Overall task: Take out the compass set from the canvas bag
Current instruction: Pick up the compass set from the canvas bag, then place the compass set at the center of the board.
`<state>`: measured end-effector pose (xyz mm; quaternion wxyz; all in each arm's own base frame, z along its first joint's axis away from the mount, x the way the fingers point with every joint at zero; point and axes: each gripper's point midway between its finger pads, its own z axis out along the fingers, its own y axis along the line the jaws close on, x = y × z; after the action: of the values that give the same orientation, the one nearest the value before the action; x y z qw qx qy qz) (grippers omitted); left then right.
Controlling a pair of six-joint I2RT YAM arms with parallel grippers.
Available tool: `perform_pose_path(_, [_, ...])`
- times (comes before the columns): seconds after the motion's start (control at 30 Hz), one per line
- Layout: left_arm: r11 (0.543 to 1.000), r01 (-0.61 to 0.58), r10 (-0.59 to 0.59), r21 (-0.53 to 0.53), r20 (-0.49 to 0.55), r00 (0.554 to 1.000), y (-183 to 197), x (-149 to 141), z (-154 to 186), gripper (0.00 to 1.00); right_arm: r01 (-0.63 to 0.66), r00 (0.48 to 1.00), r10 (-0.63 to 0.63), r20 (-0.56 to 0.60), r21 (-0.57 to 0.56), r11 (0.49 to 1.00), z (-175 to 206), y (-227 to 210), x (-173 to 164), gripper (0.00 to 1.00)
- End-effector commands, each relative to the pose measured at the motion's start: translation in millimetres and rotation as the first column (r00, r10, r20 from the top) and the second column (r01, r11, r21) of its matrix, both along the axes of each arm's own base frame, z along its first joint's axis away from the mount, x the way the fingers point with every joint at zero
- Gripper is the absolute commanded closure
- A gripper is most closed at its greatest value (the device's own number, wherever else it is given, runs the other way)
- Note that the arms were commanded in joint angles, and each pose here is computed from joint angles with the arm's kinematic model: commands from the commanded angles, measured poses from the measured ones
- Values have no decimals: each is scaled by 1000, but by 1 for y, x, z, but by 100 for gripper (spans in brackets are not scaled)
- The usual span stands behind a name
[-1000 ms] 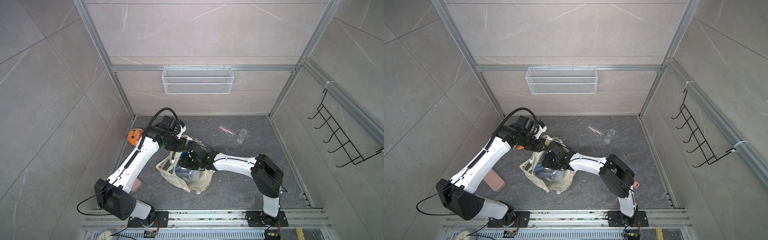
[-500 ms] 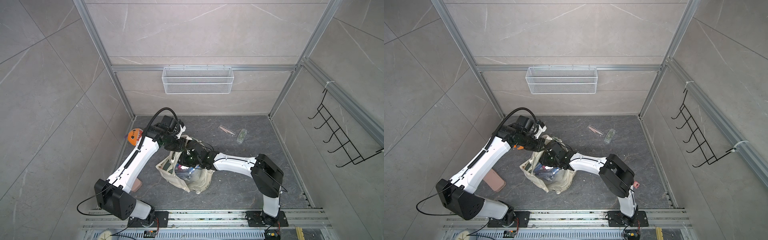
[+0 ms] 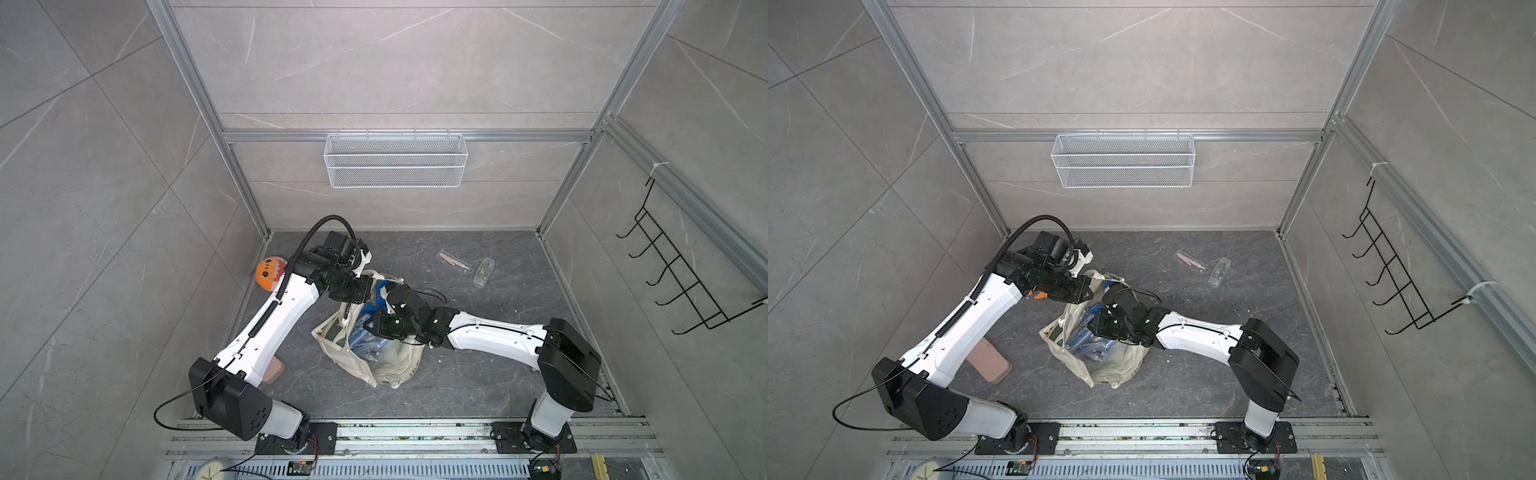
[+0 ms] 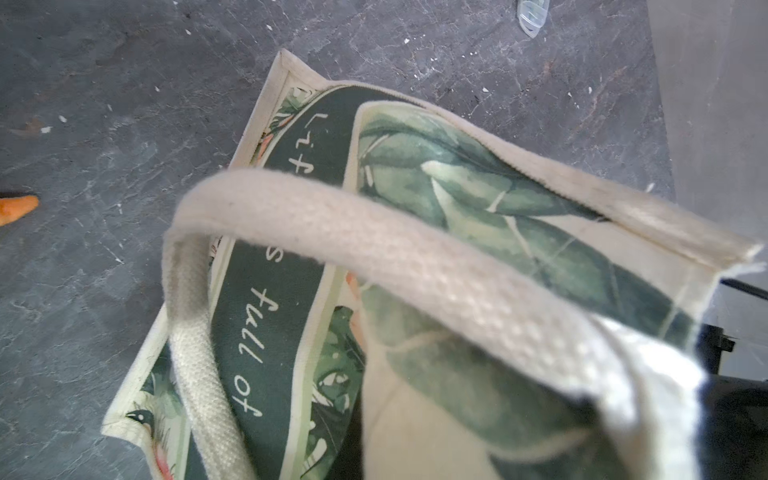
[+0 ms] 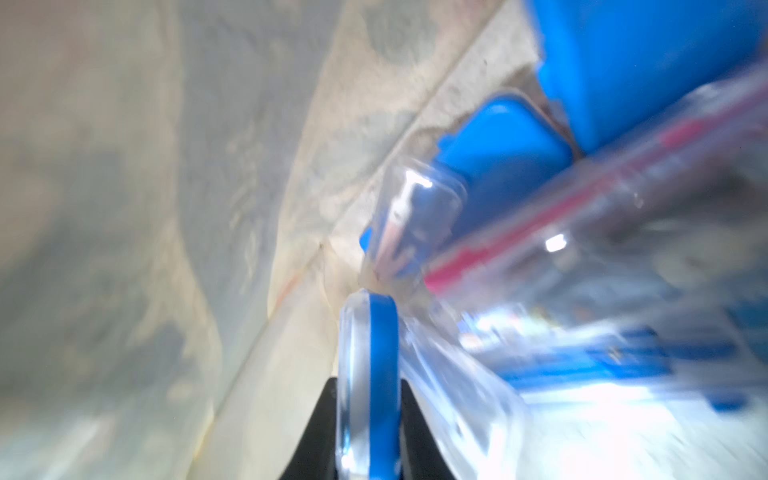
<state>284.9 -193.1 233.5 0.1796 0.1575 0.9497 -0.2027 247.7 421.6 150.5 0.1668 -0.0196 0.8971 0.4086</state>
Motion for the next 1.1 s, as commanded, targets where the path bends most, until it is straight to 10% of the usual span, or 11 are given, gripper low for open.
perform_pose_path(0.0, [999, -50, 50, 6, 33, 998, 8, 3, 14, 100, 46, 997, -42, 69, -54, 997, 16, -29, 0, 87])
perform_pose_path(1.07, [998, -53, 55, -33, 54, 997, 2, 9, 20, 100, 252, 908, -231, 349, -16, 968, 188, -180, 15, 89])
